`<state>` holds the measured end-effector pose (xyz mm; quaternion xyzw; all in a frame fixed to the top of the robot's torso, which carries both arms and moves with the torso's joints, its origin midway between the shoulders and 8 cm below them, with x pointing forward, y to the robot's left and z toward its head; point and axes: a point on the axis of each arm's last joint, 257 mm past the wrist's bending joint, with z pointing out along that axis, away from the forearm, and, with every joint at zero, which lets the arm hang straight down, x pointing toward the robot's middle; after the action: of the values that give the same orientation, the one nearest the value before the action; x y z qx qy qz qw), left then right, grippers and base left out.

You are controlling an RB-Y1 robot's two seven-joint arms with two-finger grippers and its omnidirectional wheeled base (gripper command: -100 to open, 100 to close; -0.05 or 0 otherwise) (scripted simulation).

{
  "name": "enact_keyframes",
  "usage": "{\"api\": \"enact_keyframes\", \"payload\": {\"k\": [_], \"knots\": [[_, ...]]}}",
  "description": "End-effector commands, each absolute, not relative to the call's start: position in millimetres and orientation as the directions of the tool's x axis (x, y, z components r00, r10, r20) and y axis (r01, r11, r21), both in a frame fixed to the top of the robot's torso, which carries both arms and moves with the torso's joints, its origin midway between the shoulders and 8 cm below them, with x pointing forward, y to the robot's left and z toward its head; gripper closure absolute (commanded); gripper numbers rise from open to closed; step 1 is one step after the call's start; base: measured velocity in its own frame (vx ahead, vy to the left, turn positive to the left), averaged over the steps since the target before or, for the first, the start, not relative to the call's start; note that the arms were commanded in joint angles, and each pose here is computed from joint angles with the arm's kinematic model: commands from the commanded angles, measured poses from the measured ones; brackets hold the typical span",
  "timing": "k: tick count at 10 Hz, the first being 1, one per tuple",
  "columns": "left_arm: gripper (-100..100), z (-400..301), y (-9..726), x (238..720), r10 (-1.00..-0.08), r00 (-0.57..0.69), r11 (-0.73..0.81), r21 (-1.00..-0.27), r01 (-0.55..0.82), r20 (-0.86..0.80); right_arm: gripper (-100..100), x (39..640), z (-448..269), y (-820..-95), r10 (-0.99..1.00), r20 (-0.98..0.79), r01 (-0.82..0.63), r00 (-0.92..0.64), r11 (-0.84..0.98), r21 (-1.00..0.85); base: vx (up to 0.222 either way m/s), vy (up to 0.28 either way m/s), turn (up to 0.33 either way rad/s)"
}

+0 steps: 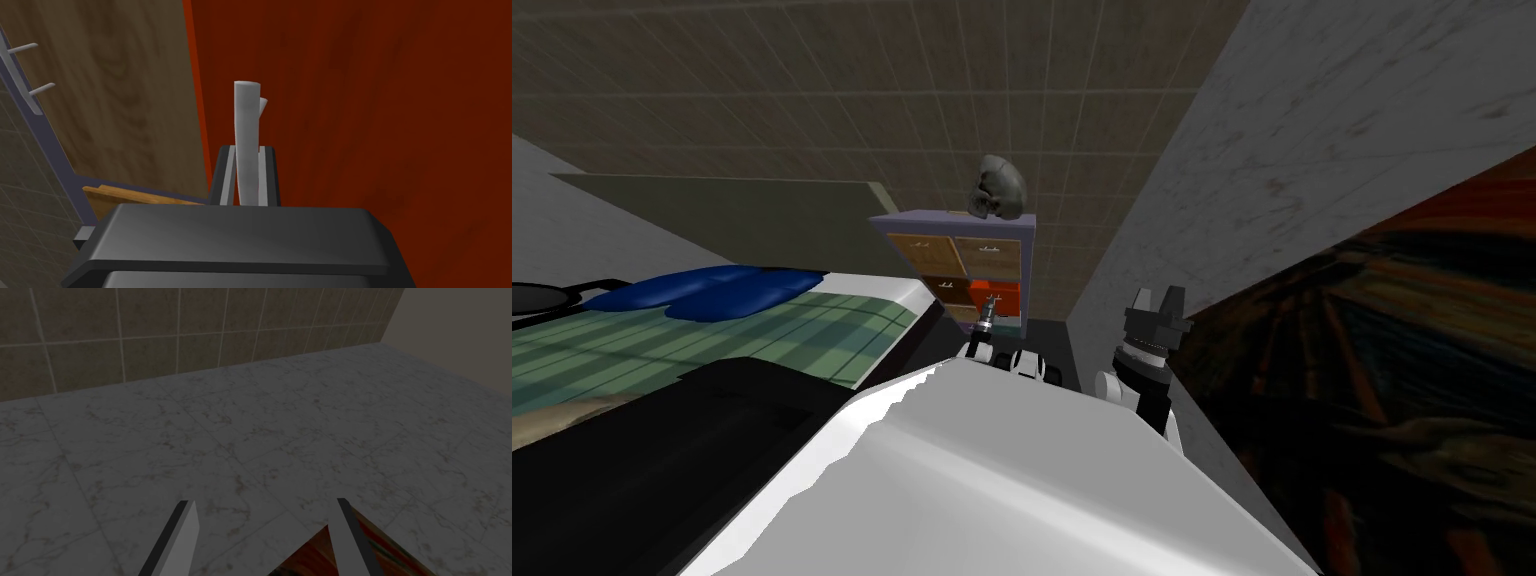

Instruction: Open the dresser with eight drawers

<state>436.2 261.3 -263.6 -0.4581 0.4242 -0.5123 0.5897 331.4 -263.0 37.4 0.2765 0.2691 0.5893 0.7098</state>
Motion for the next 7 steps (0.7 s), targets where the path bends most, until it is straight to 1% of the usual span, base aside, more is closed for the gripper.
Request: {"api": "enact_keyframes", "payload": {"k": [1, 3, 4, 7], "knots": [[100, -265.6, 259.4, 434.4, -0.993, 0.111, 0.055, -0.977, 0.207, -0.032, 0, 331.4, 37.5, -263.0, 0.985, -0.056, -0.688, 0.160, 0.152, 0.710, -0.190, -0.035, 0.021], [100, -267.6, 257.6, 432.6, -0.994, 0.107, 0.054, -0.978, 0.199, -0.033, 0, 331.4, 37.5, -263.0, 0.985, -0.056, -0.688, 0.160, 0.152, 0.710, -0.194, -0.019, 0.015], [-100, -251.5, 256.3, 443.3, -0.994, 0.105, 0.054, -0.975, 0.214, -0.032, 0, 331.4, 37.5, -263.0, 0.985, -0.056, -0.688, 0.160, 0.152, 0.710, -0.120, -0.011, 0.020], [-100, -235.1, 254.5, 455.8, -0.994, 0.101, 0.054, -0.975, 0.214, -0.033, 0, 331.3, 37.4, -263.1, 0.985, -0.056, -0.688, 0.161, 0.153, 0.710, -0.017, 0.000, 0.013]]}}
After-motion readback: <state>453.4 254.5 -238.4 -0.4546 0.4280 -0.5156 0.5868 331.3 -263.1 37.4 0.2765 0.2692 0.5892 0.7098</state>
